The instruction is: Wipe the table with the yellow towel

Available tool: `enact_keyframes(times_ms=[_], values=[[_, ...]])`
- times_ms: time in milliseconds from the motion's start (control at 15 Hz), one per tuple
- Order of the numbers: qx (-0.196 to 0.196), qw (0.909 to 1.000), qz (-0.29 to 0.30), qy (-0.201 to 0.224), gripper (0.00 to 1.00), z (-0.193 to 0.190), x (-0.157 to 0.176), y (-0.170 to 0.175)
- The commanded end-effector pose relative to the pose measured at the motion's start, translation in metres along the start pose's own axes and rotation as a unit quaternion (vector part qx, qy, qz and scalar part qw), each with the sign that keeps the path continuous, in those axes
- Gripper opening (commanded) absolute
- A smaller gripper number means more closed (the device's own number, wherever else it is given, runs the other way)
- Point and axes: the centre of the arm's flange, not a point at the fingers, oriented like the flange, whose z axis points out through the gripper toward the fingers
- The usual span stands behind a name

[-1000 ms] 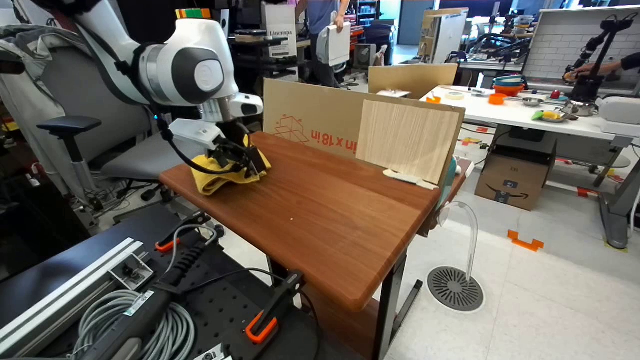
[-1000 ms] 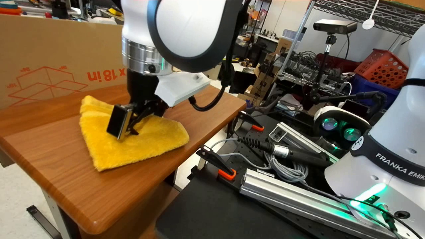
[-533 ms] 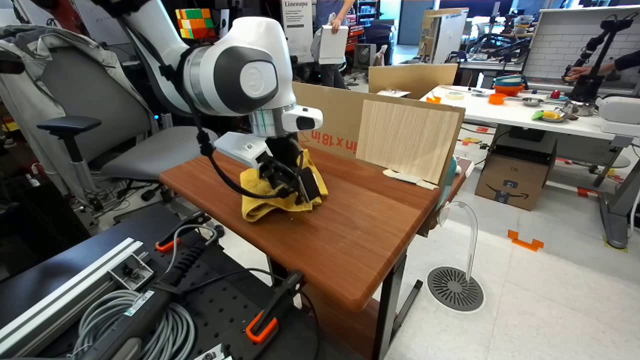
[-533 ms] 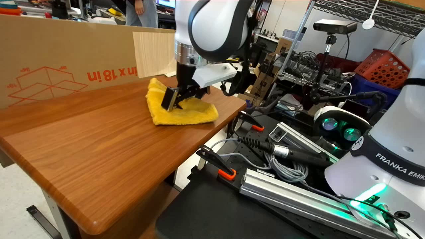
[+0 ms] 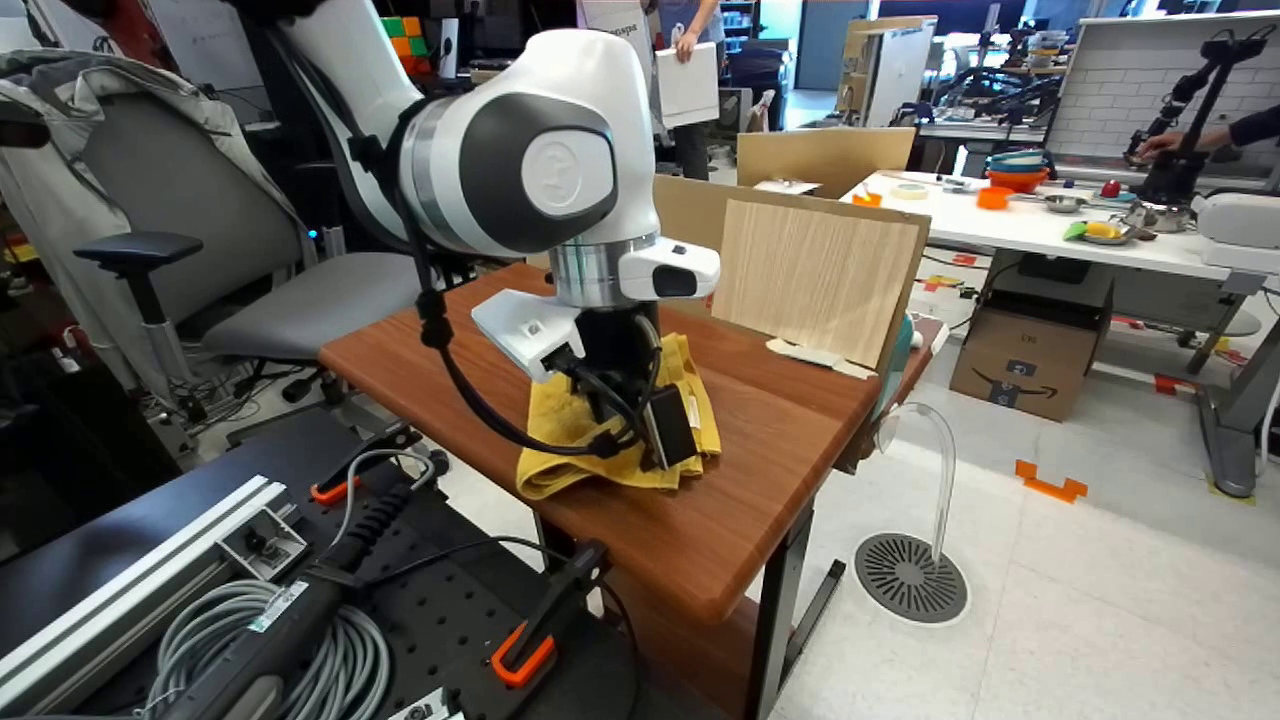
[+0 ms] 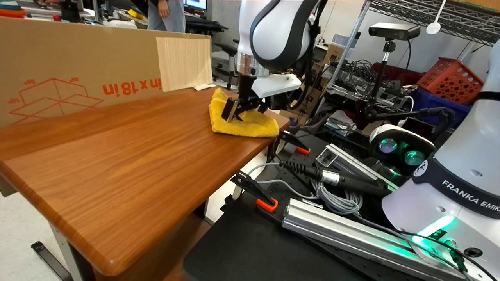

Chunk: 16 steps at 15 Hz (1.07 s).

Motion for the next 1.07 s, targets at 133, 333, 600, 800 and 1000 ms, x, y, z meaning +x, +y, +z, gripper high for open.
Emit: enact_keyframes(times_ms=[133,333,600,800,1000], values=[[-0.030,0.9937,0.101,-0.038,1.00,0.041,0.044,0.010],[-0.051,0.9858,0.153,-0.047,1.00,0.043,0.078,-0.004],[-0.087,0.9744,0.197,-0.063,1.00,0.052,0.106,-0.037],[-0.091,0.9771,0.180,-0.067,1.00,0.040,0.098,-0.076],[-0.079,0.9875,0.128,-0.047,1.00,0.022,0.074,-0.120]])
